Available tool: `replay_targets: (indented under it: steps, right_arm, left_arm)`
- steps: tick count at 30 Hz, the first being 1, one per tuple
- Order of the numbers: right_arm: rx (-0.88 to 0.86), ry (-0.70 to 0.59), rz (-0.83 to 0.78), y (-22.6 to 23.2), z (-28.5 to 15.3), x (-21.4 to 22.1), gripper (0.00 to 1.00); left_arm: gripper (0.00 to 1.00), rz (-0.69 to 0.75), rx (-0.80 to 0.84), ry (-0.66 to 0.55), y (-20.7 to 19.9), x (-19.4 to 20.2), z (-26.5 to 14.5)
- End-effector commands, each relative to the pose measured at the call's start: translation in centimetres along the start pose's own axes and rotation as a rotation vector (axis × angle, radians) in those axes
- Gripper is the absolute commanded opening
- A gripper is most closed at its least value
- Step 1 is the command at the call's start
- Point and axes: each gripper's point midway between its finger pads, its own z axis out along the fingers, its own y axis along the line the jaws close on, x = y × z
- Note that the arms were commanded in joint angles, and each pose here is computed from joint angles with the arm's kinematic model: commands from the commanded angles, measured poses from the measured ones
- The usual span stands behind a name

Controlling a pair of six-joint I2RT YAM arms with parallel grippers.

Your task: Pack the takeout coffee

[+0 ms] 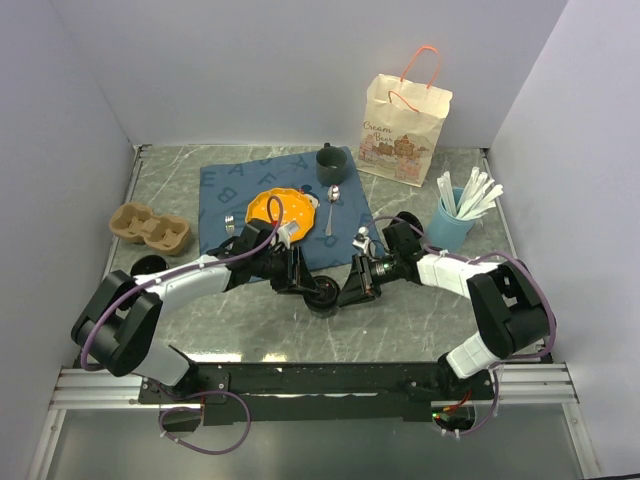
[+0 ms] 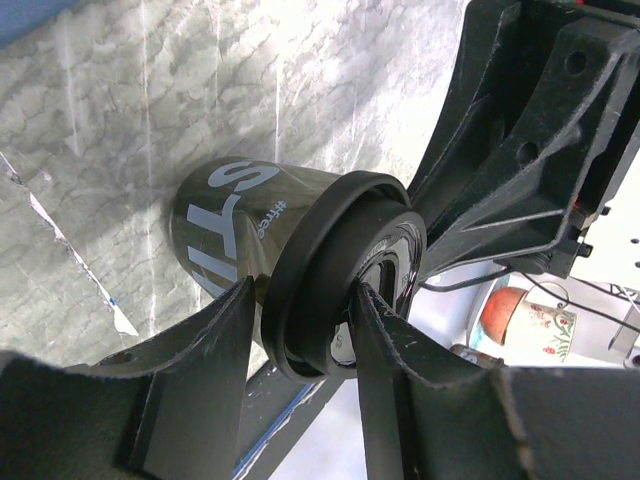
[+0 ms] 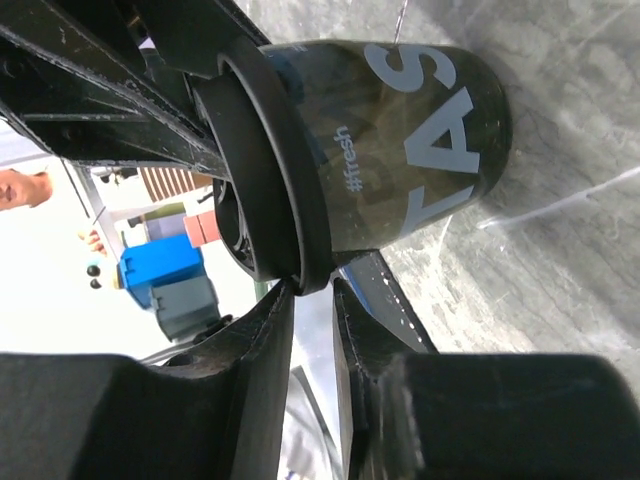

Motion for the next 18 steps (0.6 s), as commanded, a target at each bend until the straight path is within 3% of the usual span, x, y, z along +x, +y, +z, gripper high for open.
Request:
replay_targets:
  steps: [1,8,18]
  right_arm:
    - [0.216,-0.010,0.006,-3.5,-0.1,0.2,0.33]
    - [0.219,-0.055,-0.110,3.0,-2.9,-2.7,0.47]
    - [0.239,-0.094,-0.153,5.2,-4.4,-2.7,0.51]
  left_arm:
    - [0.45,-0.108,-0.467,0.105,11.5,5.5,-0.7]
    - [0.53,-0.048,-0.384,0.022,6.4,1.0,-1.3]
    - [0.63,0.031,-0.270,-0.067,-0.8,-4.3,-2.9]
